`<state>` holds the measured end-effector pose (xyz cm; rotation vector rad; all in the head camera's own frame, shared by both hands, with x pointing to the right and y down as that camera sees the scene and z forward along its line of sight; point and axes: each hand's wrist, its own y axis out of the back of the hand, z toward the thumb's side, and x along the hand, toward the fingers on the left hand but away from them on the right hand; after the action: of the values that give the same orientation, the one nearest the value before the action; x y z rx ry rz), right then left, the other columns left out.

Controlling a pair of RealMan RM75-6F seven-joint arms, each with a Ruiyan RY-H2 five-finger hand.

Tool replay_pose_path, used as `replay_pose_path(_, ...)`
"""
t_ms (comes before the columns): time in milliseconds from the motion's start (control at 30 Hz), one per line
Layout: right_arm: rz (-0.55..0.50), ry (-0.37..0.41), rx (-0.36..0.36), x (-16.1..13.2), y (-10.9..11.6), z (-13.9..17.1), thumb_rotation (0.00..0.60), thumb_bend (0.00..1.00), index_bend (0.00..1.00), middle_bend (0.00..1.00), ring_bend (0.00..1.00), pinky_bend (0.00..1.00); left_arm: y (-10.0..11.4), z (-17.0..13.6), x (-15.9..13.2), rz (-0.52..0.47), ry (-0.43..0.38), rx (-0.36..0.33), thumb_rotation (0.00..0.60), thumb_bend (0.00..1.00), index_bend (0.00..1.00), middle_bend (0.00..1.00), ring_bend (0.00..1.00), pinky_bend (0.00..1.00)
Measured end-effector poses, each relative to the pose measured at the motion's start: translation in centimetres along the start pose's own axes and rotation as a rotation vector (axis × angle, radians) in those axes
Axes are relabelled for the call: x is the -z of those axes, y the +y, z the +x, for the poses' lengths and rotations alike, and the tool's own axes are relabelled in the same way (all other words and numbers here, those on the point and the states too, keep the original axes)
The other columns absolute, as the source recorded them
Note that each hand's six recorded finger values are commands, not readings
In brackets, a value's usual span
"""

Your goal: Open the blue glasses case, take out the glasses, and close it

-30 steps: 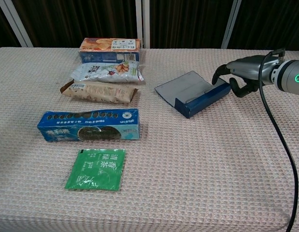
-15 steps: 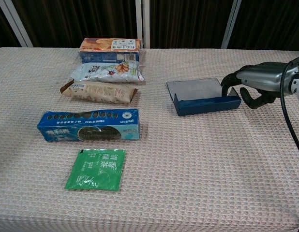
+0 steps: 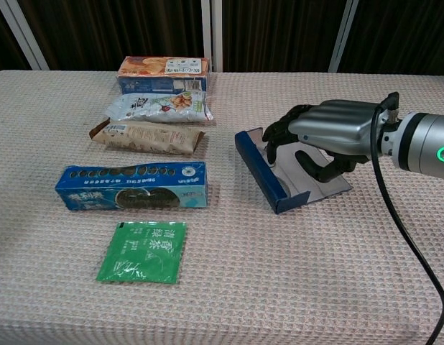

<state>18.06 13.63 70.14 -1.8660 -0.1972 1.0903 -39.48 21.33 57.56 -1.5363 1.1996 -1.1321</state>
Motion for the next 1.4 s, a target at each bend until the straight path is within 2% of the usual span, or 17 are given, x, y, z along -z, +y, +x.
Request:
replay_pose_path(100,0.072,-0.010,0.059,0.4,1.5,-0.3,0.600,0.34,0.31,0.17,0.06,0.00,0.1,-0.1,0.1,0.000,0.005,0.001,0.600,0.02,0.28,0.23,0.20,0.21)
replay_pose_path(200,0.148,-0.004,0.085,0.4,2.5,-1.2,0.600,0.31,0.30,0.17,0.06,0.00,0.1,-0.2,0.0,-0.003,0.004,-0.001,0.600,0.02,0.28,0.23,0.20,0.21)
replay_pose_path(400,0.268,0.023,0.088,-0.4,2.5,-4.2,0.600,0.30,0.30,0.17,0.06,0.00,0.3,-0.4,0.1,-0.002,0.014,-0.006,0.600,0.02,0.28,0.23,0.20,0.21)
replay_pose_path(567,0.305,0.065,0.073,-1.9,1.9,-6.1,0.600,0.30,0.30,0.17,0.06,0.00,0.4,-0.8,0.6,-0.002,0.034,-0.001,0.600,0.02,0.28,0.23,0.20,0.21)
replay_pose_path(700,0.349,0.098,0.053,-2.2,1.1,-6.0,0.600,0.30,0.30,0.17,0.06,0.00,0.4,-1.0,0.8,-0.004,0.041,0.000,0.600,0.02,0.28,0.23,0.20,0.21)
replay_pose_path(1000,0.390,0.119,0.024,-2.4,0.0,-6.6,0.600,0.32,0.30,0.18,0.07,0.00,0.5,-1.2,0.9,-0.007,0.045,0.000,0.600,0.02,0.28,0.23,0.20,0.21)
replay_pose_path(1400,0.384,0.104,0.028,-0.8,0.5,-5.4,0.600,0.32,0.30,0.19,0.07,0.00,0.2,-1.4,1.1,-0.012,0.051,0.006,0.600,0.02,0.28,0.23,0.20,0.21)
